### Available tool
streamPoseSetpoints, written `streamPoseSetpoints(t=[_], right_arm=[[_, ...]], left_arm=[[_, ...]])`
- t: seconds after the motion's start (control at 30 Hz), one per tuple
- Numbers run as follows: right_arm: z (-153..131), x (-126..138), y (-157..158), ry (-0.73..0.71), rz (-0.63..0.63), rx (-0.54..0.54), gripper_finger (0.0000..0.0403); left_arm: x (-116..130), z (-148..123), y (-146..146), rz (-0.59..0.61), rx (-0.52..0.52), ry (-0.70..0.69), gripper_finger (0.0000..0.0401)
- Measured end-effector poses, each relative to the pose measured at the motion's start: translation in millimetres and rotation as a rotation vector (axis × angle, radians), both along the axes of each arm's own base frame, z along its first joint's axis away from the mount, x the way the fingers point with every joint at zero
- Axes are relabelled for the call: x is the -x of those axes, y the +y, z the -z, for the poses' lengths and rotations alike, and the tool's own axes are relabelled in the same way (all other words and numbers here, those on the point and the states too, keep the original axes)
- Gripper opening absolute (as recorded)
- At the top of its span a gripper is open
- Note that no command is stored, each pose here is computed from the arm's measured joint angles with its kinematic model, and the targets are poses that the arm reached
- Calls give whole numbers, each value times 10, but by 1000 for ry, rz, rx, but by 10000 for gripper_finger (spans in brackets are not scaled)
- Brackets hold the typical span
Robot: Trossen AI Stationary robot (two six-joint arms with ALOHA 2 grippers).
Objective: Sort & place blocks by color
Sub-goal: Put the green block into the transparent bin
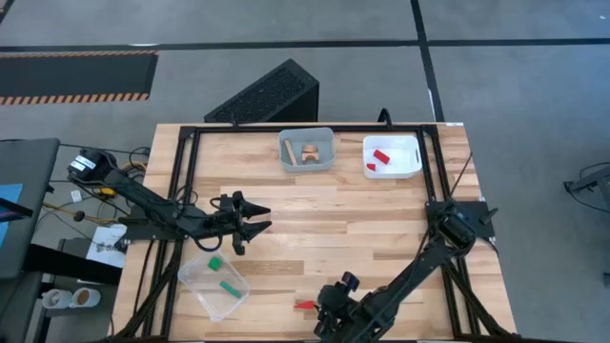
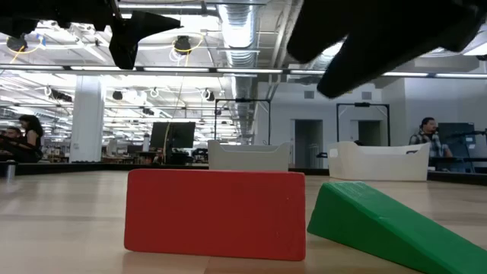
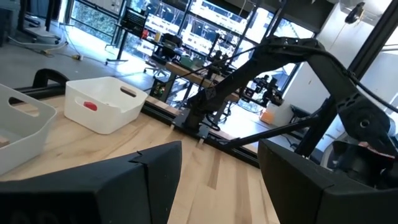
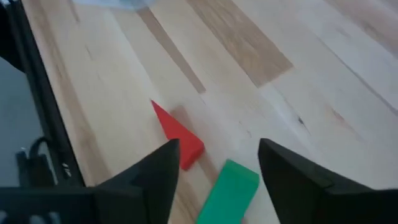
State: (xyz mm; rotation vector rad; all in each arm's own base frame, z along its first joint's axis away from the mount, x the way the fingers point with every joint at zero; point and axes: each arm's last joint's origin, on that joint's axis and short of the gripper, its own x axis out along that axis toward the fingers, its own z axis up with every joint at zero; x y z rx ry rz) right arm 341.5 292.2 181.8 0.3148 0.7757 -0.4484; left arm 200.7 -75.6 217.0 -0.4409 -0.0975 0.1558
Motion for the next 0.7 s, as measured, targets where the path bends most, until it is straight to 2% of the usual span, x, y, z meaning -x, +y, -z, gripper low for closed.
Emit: streamPoseSetpoints(t=[0.2, 0.37, 0.7], right_arm=[[149, -74, -67, 69, 44, -61, 274], [252, -52, -82, 104, 90, -54, 276], [252, 103, -36, 114, 154, -25, 276]], left_arm=[[0, 2, 0, 0, 0, 1, 201], [0, 7, 0, 0, 6, 5, 201], [-2, 20, -2, 8, 22, 14, 201]])
